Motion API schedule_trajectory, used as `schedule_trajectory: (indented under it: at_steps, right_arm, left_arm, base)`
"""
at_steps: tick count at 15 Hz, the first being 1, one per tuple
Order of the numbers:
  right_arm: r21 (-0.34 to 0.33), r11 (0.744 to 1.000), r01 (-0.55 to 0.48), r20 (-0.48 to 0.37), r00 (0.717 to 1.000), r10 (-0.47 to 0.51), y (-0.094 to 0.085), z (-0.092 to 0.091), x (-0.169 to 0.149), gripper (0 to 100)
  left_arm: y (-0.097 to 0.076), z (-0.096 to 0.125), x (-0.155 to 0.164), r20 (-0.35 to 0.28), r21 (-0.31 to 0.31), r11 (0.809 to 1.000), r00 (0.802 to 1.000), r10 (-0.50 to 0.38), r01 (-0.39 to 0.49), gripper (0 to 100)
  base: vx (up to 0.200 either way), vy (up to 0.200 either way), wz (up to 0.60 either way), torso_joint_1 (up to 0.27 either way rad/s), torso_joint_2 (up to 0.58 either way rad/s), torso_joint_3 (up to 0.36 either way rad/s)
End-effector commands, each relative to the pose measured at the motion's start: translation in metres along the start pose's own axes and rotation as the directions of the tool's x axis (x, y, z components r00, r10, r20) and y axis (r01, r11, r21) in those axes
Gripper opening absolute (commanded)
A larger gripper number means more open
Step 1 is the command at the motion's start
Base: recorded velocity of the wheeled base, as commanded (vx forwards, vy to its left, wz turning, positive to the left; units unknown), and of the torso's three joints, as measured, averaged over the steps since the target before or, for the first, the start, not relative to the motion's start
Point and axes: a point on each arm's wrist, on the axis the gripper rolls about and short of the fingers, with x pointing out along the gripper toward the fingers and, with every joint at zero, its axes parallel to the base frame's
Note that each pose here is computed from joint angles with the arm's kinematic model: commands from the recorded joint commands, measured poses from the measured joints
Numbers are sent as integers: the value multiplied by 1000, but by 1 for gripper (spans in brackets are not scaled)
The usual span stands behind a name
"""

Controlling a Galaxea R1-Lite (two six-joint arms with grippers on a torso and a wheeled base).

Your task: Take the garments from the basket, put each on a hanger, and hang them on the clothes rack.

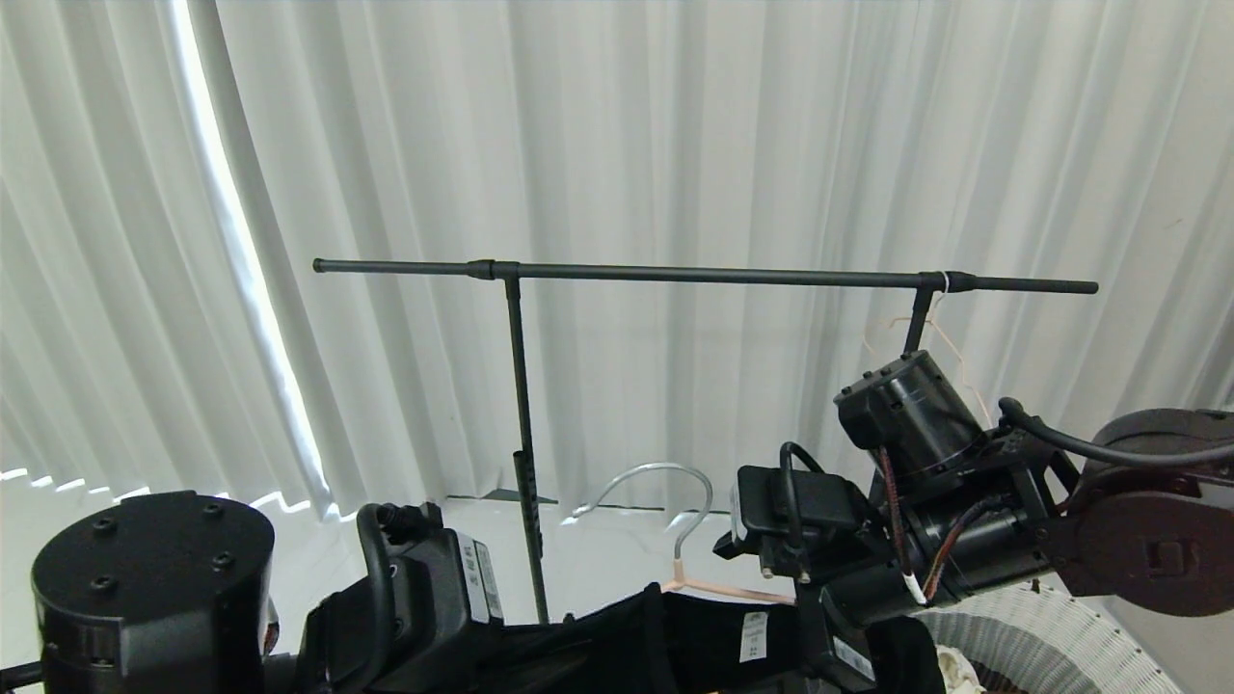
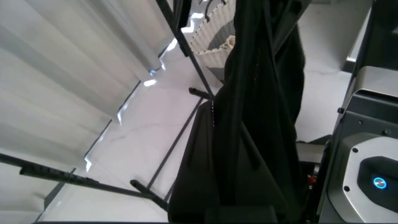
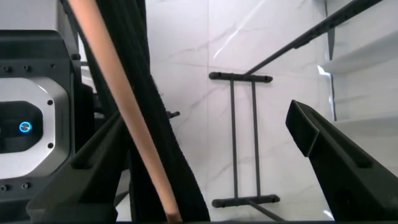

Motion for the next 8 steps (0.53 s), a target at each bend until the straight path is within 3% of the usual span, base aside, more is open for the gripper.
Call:
schedule_trajectory:
  at_steps: [1,5,6,8]
  right_arm:
    - [4,1000,-7,-9,1000,7,-1,-2,3,100]
    - [12,1000,-5,-6,1000,5,0,-1,3,100]
    - [12,1000,-3,-6,1000,3,-1,-1,3,0]
    - [3,1000,22,-3,1000,-22,-2,1,2,0]
  left_arm:
    - [-1,1,-2,8,4,1000,1000,2,-2,0]
    - [-1,1,-2,12,7,1000,1000,-1,1,0]
    - [-1,1,-2,11,6,1000,1000,-1,1,0]
    - [-1,1,-2,10,8,1000,1000,0,0,0]
  base:
    - [0,0,0,0,0,0]
    - [0,0,0,0,0,0]
    - [0,0,0,0,0,0]
    - [0,0,0,0,0,0]
